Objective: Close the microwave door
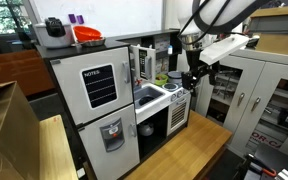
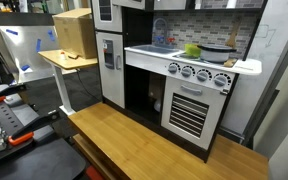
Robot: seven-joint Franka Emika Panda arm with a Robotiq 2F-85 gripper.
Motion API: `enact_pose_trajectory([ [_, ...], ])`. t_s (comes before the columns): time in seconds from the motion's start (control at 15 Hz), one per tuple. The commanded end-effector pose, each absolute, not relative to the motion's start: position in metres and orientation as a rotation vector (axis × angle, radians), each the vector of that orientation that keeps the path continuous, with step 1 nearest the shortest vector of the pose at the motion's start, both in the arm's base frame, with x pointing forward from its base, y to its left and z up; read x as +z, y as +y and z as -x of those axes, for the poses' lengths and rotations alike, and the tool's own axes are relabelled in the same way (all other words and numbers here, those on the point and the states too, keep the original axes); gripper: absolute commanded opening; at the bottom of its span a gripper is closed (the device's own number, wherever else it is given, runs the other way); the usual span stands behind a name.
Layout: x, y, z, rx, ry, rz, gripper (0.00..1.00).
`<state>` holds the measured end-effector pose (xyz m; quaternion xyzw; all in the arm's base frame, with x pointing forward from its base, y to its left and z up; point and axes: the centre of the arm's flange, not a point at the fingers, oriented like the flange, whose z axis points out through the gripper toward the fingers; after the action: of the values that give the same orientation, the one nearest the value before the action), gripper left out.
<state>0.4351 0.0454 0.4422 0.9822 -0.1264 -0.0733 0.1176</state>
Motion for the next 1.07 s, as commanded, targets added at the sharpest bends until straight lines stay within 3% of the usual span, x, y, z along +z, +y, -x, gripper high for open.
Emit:
enact_pose_trajectory([
  [0.0, 0.442, 0.045, -0.435, -0.214, -0.37, -2.874, 1.0],
  [0.73, 0.442, 0.045, -0.435, -0.214, -0.37, -2.874, 1.0],
  [1.0, 0.463, 0.042, -0.454, -0.062, -0.2, -2.905, 1.0],
])
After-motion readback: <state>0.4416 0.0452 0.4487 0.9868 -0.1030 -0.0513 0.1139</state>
